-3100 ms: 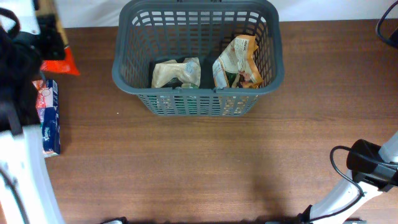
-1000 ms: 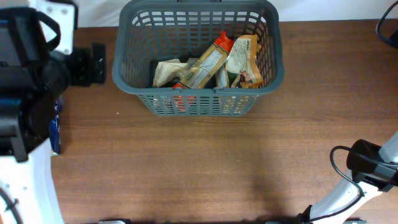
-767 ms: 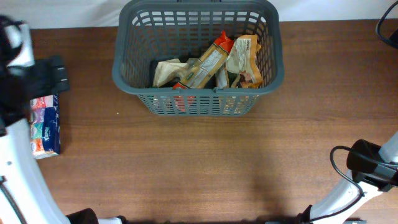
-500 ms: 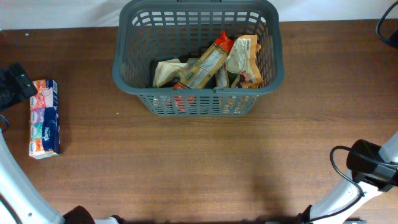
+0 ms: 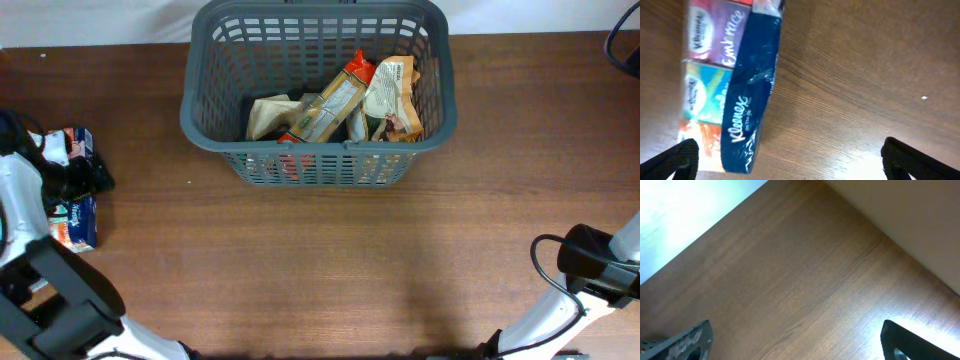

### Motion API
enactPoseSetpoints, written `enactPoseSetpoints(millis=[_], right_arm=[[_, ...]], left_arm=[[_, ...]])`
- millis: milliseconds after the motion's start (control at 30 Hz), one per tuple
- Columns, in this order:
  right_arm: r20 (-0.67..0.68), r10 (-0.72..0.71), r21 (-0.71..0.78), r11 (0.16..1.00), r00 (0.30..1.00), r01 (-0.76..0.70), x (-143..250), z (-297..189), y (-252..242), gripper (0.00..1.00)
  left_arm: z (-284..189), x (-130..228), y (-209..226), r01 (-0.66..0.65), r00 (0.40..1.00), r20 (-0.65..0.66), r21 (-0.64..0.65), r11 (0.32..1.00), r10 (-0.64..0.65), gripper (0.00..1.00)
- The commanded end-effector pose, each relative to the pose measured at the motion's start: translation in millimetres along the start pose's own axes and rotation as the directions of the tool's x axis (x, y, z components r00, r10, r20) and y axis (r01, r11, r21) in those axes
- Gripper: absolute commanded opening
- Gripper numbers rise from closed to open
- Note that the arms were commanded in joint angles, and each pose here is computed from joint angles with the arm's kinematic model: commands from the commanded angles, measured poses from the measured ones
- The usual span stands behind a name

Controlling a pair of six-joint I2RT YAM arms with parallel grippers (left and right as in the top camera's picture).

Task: Pack container
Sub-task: 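Lower the left gripper over the blue Kleenex tissue pack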

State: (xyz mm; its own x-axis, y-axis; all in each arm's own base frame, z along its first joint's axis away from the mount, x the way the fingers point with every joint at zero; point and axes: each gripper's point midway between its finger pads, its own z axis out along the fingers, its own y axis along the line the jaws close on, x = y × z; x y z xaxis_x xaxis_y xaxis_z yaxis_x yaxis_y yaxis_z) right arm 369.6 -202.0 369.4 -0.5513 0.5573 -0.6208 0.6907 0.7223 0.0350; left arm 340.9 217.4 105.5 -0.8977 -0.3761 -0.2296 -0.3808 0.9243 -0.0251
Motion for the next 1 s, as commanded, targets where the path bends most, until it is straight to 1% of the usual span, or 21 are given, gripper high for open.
enactPoseSetpoints(millis=[0, 100, 167, 233, 300, 333, 400, 467, 567, 767, 967], right_arm=[[0.009, 0.008, 0.017, 1.000, 1.000, -0.008, -0.4, -5.2, -6.4, 0.99], [0.009, 0.008, 0.017, 1.000, 1.000, -0.008, -0.4, -5.2, -6.4, 0.99], [0.009, 0.007, 0.017, 1.000, 1.000, -0.007, -0.4, -5.2, -6.4, 0.99], [0.009, 0.007, 0.017, 1.000, 1.000, -0.007, -0.4, -5.2, -6.4, 0.99], [0.009, 0.007, 0.017, 1.000, 1.000, -0.007, -0.4, -5.2, -6.4, 0.99], [0.009, 0.008, 0.017, 1.000, 1.000, -0.008, -0.4, -5.2, -6.4, 0.99], [0.009, 0.007, 0.017, 1.000, 1.000, -0.007, -0.3, -5.2, -6.4, 0.99], [0.009, 0.007, 0.017, 1.000, 1.000, -0.007, -0.4, -5.2, -6.4, 0.99], [0.009, 0.007, 0.017, 1.000, 1.000, -0.007, -0.4, -5.2, -6.4, 0.99], [0.009, 0.007, 0.017, 1.000, 1.000, -0.007, -0.4, -5.2, -6.4, 0.99], [0.009, 0.007, 0.017, 1.000, 1.000, -0.007, -0.4, -5.2, -6.4, 0.99]], left_arm=[[6.3, -0.8, 11.0, -0.061, 0.998, -0.012, -0.051, 0.997, 0.060, 0.99], [4.4, -2.1, 24.1, -0.081, 0.997, -0.018, -0.125, 0.989, 0.079, 0.99], [1.9, -4.7, 39.5, -0.111, 0.994, -0.026, -0.212, 0.971, 0.108, 0.99], [-2.0, -16.1, 54.5, -0.096, 0.995, 0.011, -0.292, 0.952, 0.104, 0.99], [-2.9, -23.2, 56.0, -0.089, 0.994, 0.040, -0.300, 0.950, 0.105, 0.99], [-2.4, -23.0, 54.6, -0.090, 0.994, 0.040, -0.292, 0.952, 0.106, 0.99], [0.8, -23.1, 42.3, -0.098, 0.992, 0.051, -0.221, 0.970, 0.112, 0.99], [5.9, -27.1, 19.4, -0.170, 0.980, 0.089, -0.077, 0.982, 0.176, 0.99], [14.3, -25.6, 23.4, -0.175, 0.981, 0.074, -0.072, 0.982, 0.180, 0.99], [51.1, -9.1, 29.8, -0.161, 0.987, -0.024, -0.036, 0.986, 0.160, 0.99], [56.8, -12.6, 34.1, -0.156, 0.988, -0.013, -0.042, 0.987, 0.155, 0.99]])
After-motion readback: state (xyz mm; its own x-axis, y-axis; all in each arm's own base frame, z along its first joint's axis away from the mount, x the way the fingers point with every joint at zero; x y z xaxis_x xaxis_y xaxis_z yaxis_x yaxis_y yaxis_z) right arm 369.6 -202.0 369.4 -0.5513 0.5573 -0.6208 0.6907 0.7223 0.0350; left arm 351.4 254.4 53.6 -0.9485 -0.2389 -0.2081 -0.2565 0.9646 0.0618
